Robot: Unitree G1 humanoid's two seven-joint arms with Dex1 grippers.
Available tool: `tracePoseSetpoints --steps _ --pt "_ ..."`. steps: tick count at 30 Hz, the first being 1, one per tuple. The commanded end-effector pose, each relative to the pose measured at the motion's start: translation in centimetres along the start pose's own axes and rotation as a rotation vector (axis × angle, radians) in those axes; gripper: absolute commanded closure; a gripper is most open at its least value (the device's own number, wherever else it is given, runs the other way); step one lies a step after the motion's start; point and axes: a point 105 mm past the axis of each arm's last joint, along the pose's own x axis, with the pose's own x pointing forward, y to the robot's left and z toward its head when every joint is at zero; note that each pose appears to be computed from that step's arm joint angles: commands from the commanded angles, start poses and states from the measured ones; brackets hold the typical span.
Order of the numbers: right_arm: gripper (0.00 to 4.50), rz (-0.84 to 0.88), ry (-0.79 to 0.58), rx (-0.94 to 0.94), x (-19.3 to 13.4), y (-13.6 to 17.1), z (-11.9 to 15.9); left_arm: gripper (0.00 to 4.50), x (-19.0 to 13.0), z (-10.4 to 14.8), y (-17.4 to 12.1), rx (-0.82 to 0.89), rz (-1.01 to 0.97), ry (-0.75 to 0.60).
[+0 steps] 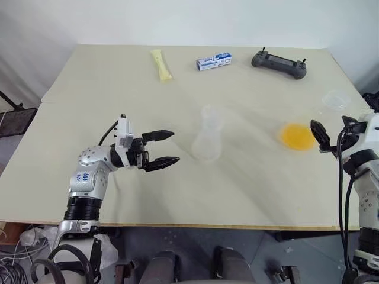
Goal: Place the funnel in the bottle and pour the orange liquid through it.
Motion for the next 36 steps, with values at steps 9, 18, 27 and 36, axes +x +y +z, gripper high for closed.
tracePoseSetpoints --steps 9,18,27,36 --pt "0.00 0.015 -0.119 -0.047 3.2 -0.1 3.0 0.03 -0.1 1.3 -0.9 0.041 -0.012 -0.034" --pt "0.20 0.015 -0.107 -0.016 3.8 0.0 2.7 0.01 0.1 1.4 -0.7 0.048 -0.012 -0.034" --pt "2.07 0.016 -0.172 0.021 3.2 0.6 4.0 0.00 0.4 1.3 -0.3 0.045 -0.020 -0.034" --pt "2.07 0.113 -0.218 -0.232 2.1 7.3 8.9 0.00 0.7 0.7 0.6 0.034 -0.028 -0.035"
